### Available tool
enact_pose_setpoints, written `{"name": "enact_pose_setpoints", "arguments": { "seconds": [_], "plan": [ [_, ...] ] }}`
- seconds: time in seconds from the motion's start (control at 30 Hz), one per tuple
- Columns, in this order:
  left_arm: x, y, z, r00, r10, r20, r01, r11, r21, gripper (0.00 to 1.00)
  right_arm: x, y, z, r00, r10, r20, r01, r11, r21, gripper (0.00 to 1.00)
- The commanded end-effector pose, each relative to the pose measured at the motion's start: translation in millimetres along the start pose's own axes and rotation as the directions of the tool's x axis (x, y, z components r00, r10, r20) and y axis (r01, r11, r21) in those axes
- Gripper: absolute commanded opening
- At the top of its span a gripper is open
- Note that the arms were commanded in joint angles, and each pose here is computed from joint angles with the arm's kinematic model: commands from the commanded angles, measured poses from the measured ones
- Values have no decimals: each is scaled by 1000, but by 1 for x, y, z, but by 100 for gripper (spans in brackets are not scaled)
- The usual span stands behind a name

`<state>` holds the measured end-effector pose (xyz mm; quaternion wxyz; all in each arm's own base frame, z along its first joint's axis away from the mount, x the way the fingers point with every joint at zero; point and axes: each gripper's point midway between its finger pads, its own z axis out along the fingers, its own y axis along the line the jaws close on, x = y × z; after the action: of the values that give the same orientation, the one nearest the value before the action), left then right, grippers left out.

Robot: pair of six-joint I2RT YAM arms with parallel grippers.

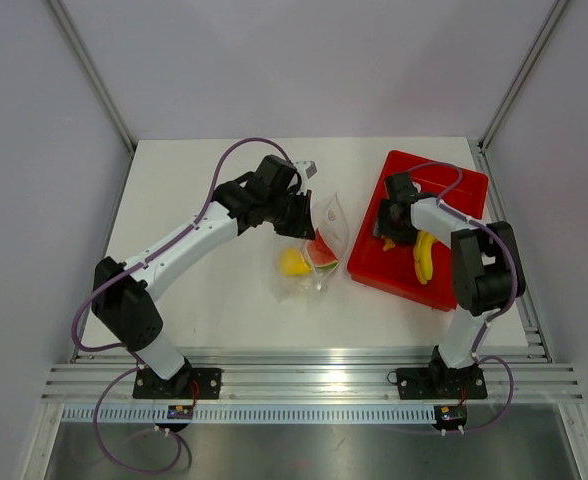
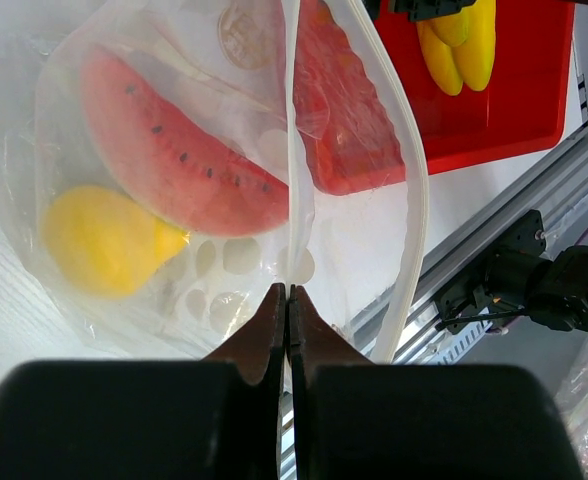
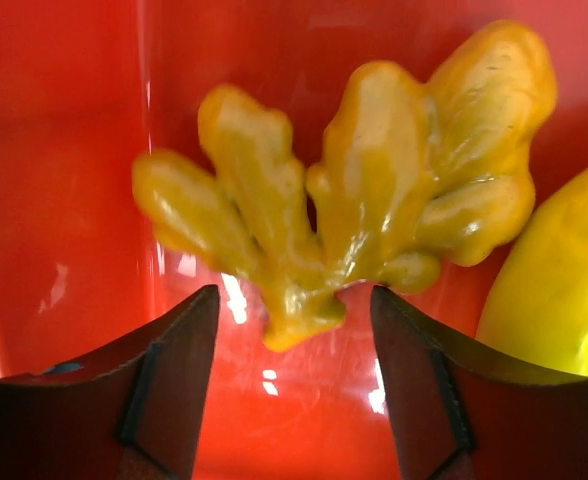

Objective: Place the food in the zip-top bag and seal the zipper
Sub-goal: Pick up the fake vegetable from the bin.

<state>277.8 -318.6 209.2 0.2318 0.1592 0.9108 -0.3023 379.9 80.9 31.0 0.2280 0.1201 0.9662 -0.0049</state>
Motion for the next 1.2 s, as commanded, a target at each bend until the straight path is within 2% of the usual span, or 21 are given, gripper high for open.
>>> {"name": "enact_pose_setpoints", "arguments": {
  "seconds": [0.0, 0.23, 0.5, 0.57, 0.6, 0.67, 0.7, 0.87, 1.0, 1.17],
  "plan": [
    [-17, -9, -15, 997, 42, 70, -43, 999, 9, 0, -20, 10, 4, 998, -12, 61, 16, 998, -60, 67],
    [-19, -11, -15, 997, 34, 72, -35, 999, 16, 0, -7, 9, 10, 999, -13, 43, 16, 997, -72, 55],
    [-18, -9, -19, 997, 38, 74, -38, 999, 3, 0, 0, 3, 8, 999, 4, 38, -1, 998, -57, 57],
    [-18, -11, -21, 996, 38, 78, -39, 999, 8, 0, 1, 2, 10, 999, 8, 39, -6, 999, -49, 50],
    [-18, -11, -21, 996, 38, 78, -39, 999, 8, 0, 2, 1, 11, 999, 7, 33, -5, 999, -43, 40],
    [-19, -11, -21, 996, 38, 80, -39, 999, 9, 0, 1, 0, 10, 999, 11, 35, -10, 999, -38, 30],
    [-19, -12, -22, 996, 39, 83, -40, 999, 9, 0, 0, 0, 8, 999, 15, 38, -13, 999, -36, 30],
    [-21, -12, -24, 995, 37, 90, -37, 999, 5, 0, -14, 1, -20, 996, 42, 81, -38, 998, -50, 9],
    [-22, -12, -26, 995, 39, 96, -40, 999, 3, 0, -25, 0, -54, 990, 67, 124, -58, 996, -72, 0],
    [-23, -13, -26, 994, 38, 101, -38, 999, 6, 0, -37, -3, -99, 977, 88, 196, -67, 992, -110, 0]
  ]
}}
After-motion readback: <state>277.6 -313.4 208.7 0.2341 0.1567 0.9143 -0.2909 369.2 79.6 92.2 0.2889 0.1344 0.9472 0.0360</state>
